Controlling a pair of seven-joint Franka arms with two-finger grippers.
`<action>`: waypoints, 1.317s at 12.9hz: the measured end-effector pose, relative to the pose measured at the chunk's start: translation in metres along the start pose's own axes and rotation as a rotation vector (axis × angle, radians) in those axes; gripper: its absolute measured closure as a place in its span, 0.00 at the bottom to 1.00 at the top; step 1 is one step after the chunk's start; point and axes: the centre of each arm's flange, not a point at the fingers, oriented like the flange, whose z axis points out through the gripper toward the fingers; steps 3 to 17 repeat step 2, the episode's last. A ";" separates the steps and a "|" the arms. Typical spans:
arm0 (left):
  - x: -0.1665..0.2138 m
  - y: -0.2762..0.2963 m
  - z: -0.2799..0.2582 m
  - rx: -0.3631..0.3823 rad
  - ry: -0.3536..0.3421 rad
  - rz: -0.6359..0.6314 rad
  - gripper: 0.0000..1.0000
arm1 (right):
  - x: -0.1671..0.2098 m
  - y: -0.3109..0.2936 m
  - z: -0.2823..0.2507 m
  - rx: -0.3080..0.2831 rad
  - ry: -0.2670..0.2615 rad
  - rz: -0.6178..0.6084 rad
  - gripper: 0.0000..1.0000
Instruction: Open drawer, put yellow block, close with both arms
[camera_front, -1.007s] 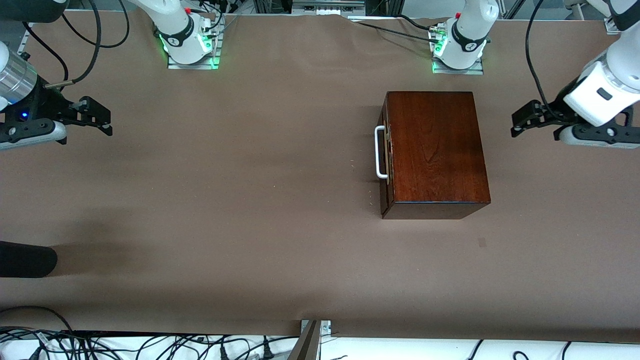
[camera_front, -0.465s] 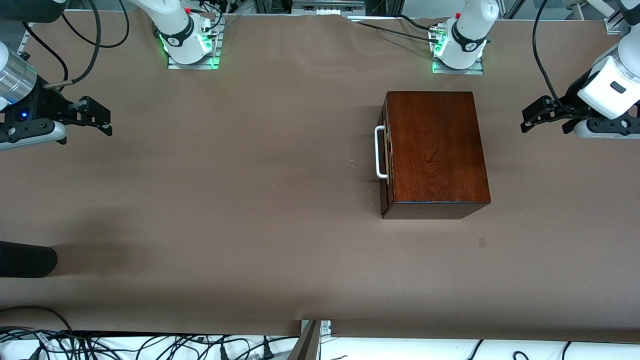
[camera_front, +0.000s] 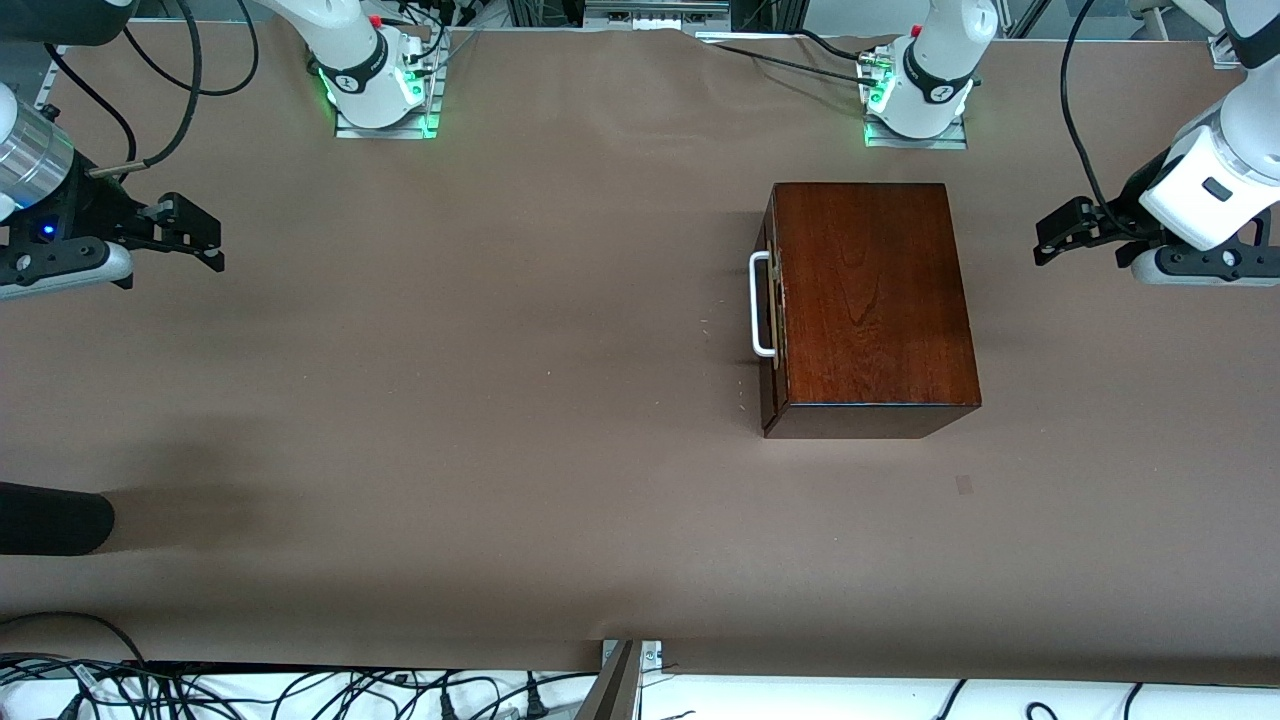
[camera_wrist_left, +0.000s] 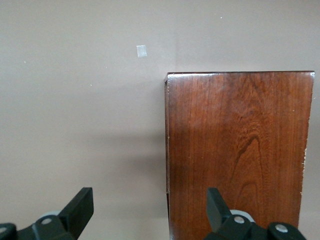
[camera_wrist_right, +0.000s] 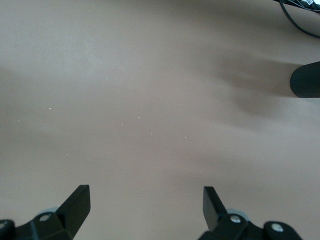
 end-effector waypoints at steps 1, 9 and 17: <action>0.000 0.001 0.000 0.004 0.001 0.005 0.00 | 0.000 0.000 0.000 0.000 0.000 0.000 0.00; 0.000 0.003 -0.001 0.006 0.002 0.010 0.00 | 0.000 0.000 0.000 0.000 0.000 0.000 0.00; 0.000 0.003 -0.001 0.006 0.002 0.010 0.00 | 0.000 0.000 0.000 0.000 0.000 0.000 0.00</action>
